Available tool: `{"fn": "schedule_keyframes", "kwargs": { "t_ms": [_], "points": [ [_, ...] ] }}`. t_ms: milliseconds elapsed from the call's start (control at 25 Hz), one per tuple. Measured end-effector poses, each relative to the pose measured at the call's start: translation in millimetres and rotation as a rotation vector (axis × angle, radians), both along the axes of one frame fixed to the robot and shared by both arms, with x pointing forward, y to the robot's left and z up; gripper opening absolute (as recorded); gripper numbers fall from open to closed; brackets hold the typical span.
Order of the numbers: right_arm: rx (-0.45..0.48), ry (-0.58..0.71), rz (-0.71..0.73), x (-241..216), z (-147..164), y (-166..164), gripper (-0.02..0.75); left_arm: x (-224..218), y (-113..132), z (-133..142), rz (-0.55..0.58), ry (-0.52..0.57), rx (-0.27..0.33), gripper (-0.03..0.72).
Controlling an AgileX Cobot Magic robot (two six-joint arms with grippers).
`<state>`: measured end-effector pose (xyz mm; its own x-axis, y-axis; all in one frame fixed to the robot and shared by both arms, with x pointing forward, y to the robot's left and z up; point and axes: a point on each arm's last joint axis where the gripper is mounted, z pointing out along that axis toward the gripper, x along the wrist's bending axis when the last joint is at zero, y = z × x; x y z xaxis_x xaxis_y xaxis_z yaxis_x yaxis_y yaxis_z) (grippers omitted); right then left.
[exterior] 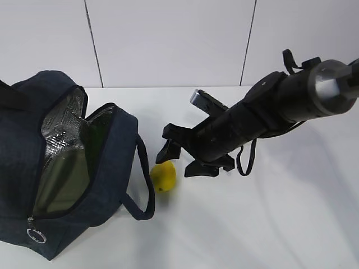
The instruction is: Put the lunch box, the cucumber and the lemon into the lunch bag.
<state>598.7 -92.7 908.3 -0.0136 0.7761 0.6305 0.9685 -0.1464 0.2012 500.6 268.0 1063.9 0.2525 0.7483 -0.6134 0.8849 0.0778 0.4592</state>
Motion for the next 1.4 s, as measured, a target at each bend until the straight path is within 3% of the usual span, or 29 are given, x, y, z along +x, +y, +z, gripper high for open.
{"fn": "schedule_keyframes", "kwargs": {
  "t_ms": [240, 1400],
  "points": [
    [0.034, 0.056, -0.026, 0, -11, 3, 0.554, 0, 0, 0, 0.0, 0.0, 0.0, 0.001],
    [0.037, -0.036, 0.039, 4, -15, 5, 0.554, 0, 0, 0, 0.0, 0.0, 0.0, 0.001]
  ]
}}
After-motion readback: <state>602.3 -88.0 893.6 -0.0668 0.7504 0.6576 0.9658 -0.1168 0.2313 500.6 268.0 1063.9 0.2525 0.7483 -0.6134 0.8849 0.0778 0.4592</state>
